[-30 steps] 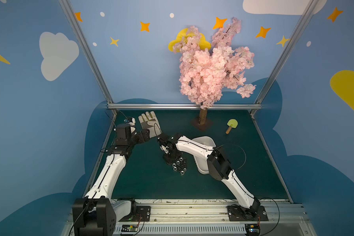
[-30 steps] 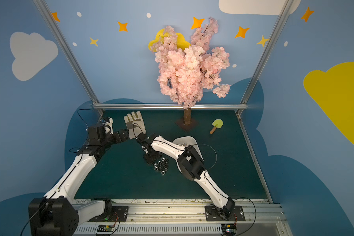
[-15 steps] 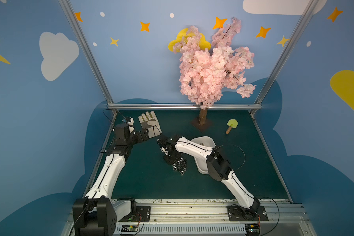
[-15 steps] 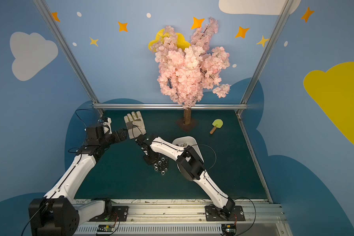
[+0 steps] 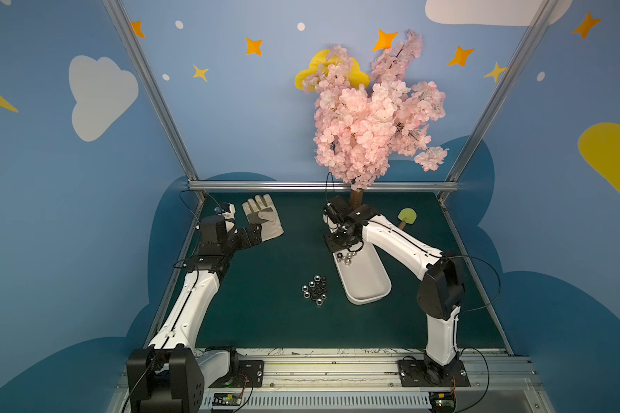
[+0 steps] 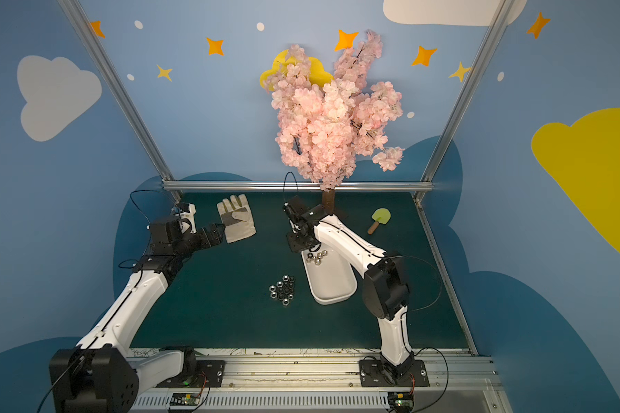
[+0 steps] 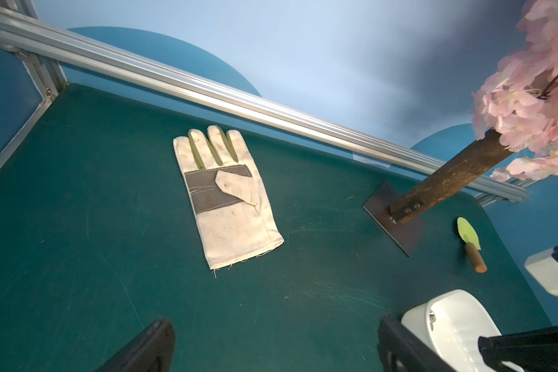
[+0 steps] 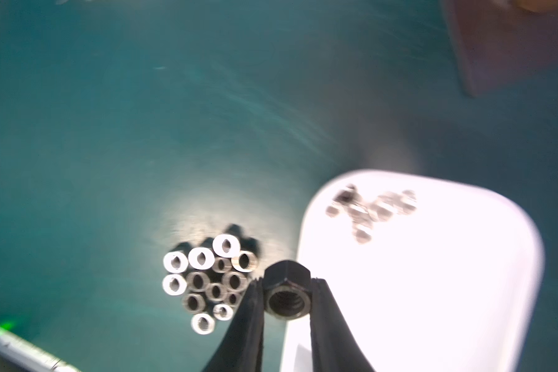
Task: Put the nuts on the desktop into the storage box
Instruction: Pick up the nut from the center of the board, then place the nut in the storage box.
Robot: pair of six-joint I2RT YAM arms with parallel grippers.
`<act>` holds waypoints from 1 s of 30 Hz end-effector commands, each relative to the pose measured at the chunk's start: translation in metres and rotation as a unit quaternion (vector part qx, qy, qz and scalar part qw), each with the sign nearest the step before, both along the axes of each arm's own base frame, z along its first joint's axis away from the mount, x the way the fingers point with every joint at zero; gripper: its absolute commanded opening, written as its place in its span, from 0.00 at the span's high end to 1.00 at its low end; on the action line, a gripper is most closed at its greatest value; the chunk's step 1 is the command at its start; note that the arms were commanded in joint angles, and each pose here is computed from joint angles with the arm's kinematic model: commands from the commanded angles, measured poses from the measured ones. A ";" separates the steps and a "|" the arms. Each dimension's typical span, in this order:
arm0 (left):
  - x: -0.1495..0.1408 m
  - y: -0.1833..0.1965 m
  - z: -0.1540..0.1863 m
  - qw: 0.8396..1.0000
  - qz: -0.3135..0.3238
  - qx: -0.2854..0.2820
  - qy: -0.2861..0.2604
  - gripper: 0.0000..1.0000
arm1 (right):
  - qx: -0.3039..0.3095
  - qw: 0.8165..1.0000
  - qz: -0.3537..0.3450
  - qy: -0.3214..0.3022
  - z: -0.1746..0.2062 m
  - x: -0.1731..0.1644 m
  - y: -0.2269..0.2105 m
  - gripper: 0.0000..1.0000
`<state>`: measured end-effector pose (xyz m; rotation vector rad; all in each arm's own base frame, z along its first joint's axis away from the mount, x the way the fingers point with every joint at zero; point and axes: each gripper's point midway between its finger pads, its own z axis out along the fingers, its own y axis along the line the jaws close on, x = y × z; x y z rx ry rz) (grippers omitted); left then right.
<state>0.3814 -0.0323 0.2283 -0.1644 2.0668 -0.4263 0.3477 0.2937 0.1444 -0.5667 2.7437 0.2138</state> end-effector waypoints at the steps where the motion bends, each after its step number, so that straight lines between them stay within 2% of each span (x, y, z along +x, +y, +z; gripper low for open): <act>1: -0.003 -0.032 0.011 0.995 -0.087 -0.028 -0.025 0.00 | -0.038 0.998 -0.029 0.029 -0.023 -0.014 -0.037 0.80; 4: -0.007 -0.069 0.012 0.980 -0.185 -0.074 -0.016 0.00 | -0.044 0.996 -0.049 0.056 -0.041 -0.024 -0.063 0.80; 6: -0.012 -0.093 0.010 0.962 -0.250 -0.108 0.000 0.00 | -0.051 0.994 -0.058 0.076 -0.055 -0.031 -0.075 0.80; 11: -0.025 -0.130 0.003 0.927 -0.344 -0.145 0.041 0.00 | -0.066 0.991 -0.065 0.100 -0.084 -0.033 -0.081 0.79; 13: -0.030 -0.140 0.001 0.918 -0.364 -0.150 0.048 0.00 | -0.068 0.990 -0.067 0.102 -0.092 -0.030 -0.081 0.78; 19: -0.037 -0.149 -0.005 0.910 -0.384 -0.143 0.066 0.00 | -0.065 0.990 -0.071 0.098 -0.105 -0.009 -0.074 0.72; 23: -0.037 -0.149 -0.007 0.911 -0.382 -0.137 0.071 0.00 | -0.070 0.990 -0.072 0.096 -0.107 0.005 -0.071 0.63; 27: -0.038 -0.150 -0.008 0.911 -0.383 -0.135 0.073 0.00 | -0.063 0.993 -0.071 0.076 -0.087 0.010 -0.067 0.47; 30: -0.038 -0.148 -0.008 0.914 -0.379 -0.126 0.071 0.00 | -0.053 0.995 -0.067 0.046 -0.059 0.011 -0.065 0.43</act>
